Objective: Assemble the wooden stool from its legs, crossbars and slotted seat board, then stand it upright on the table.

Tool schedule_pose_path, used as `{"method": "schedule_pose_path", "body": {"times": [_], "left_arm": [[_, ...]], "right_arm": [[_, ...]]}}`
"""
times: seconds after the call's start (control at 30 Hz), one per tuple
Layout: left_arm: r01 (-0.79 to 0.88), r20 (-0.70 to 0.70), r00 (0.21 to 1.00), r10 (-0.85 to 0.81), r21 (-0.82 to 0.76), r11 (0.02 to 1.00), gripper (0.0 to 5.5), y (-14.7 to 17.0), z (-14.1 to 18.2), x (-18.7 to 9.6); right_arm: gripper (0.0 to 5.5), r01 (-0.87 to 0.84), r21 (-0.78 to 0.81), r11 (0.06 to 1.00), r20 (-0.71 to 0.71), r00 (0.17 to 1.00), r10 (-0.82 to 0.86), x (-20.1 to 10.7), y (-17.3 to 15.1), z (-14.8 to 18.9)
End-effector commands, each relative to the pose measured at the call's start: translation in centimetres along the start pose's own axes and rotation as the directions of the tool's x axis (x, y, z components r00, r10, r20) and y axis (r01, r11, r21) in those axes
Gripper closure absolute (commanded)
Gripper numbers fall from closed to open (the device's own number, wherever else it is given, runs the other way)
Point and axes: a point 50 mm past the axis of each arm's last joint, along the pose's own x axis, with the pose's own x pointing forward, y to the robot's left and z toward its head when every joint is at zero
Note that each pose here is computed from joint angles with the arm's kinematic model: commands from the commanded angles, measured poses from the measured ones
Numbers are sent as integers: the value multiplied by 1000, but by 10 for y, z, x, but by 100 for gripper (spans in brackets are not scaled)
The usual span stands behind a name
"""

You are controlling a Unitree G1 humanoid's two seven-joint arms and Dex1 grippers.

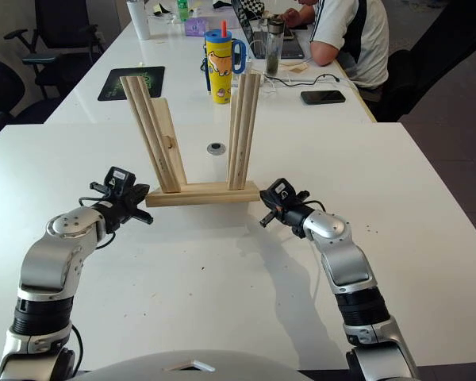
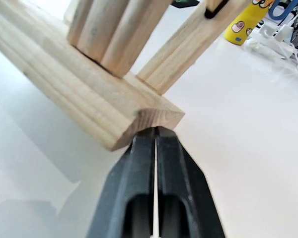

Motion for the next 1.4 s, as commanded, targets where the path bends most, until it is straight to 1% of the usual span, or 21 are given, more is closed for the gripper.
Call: {"method": "schedule_pose_path", "body": {"times": [0.03, 0.17, 0.33, 0.43, 0.5, 0.57, 0.63, 0.7, 0.73, 0.77, 0.83, 0.9, 0.93, 1.03, 1.13, 1.17, 1.23, 1.33, 1.4], "left_arm": [[175, 82, 981, -173, -19, 984, 548, -26, 16, 4], [145, 104, 984, -143, -18, 989, 548, -22, 21, 4], [71, 200, 978, -66, -18, 997, 548, -9, 46, 0], [50, 232, 972, -43, -24, 998, 548, -1, 57, 0], [50, 216, 975, -44, -22, 999, 548, 0, 54, 1], [51, 181, 982, -45, -25, 998, 548, 0, 44, 3], [17, 142, 990, -15, -9, 1000, 548, 4, 34, 4], [-23, 159, 987, 25, -10, 1000, 548, 11, 34, 2], [-60, 219, 974, 62, -16, 998, 548, 17, 44, 0], [-106, 310, 944, 113, -39, 994, 548, 25, 59, -4], [-158, 453, 866, 209, -150, 976, 548, 44, 86, -15], [-221, 510, 809, 292, -197, 955, 548, 64, 98, -25], [-243, 521, 793, 315, -204, 948, 548, 71, 100, -29], [-304, 427, 835, 348, -170, 937, 548, 96, 78, -25], [-353, 260, 900, 350, -36, 935, 548, 116, 31, -11], [-371, 209, 908, 363, -3, 929, 548, 124, 15, -11], [-423, 126, 904, 408, 142, 895, 548, 137, -13, -11], [-379, 61, 924, 377, 269, 885, 548, 143, -44, -12], [-309, 62, 950, 306, 307, 900, 548, 135, -54, -9]], "right_arm": [[550, -123, -18, 992, 195, 973, 124, 9, 19, 45], [550, -121, -27, 992, 214, 969, 124, 8, 19, 52], [550, -110, -23, 994, 221, 969, 113, 8, 18, 55], [550, -105, -19, 994, 220, 970, 107, 8, 17, 55], [550, -105, -19, 994, 218, 970, 107, 9, 18, 55], [550, -104, -17, 994, 215, 971, 105, 9, 18, 54], [550, -93, -17, 996, 203, 975, 95, 9, 16, 52], [550, -46, -25, 999, 168, 985, 50, 10, 11, 46], [550, -18, -22, 1000, 151, 988, 21, 11, 7, 42], [550, 14, -22, 1000, 129, 992, -11, 12, 3, 39], [550, 56, -29, 998, 92, 994, -53, 15, -3, 32], [550, 76, -26, 997, 66, 995, -74, 17, -5, 25], [550, 80, -24, 997, 60, 995, -78, 17, -5, 23], [550, 81, -10, 997, 49, 996, -81, 20, -3, 20], [550, 94, -3, 996, 48, 995, -93, 20, 0, 20], [550, 92, 0, 996, 51, 994, -92, 21, 1, 22], [550, 88, 6, 996, 56, 995, -88, 21, 4, 23], [550, 74, 18, 997, 60, 995, -75, 22, 7, 24], [550, 69, 18, 997, 55, 996, -70, 22, 7, 23]]}}
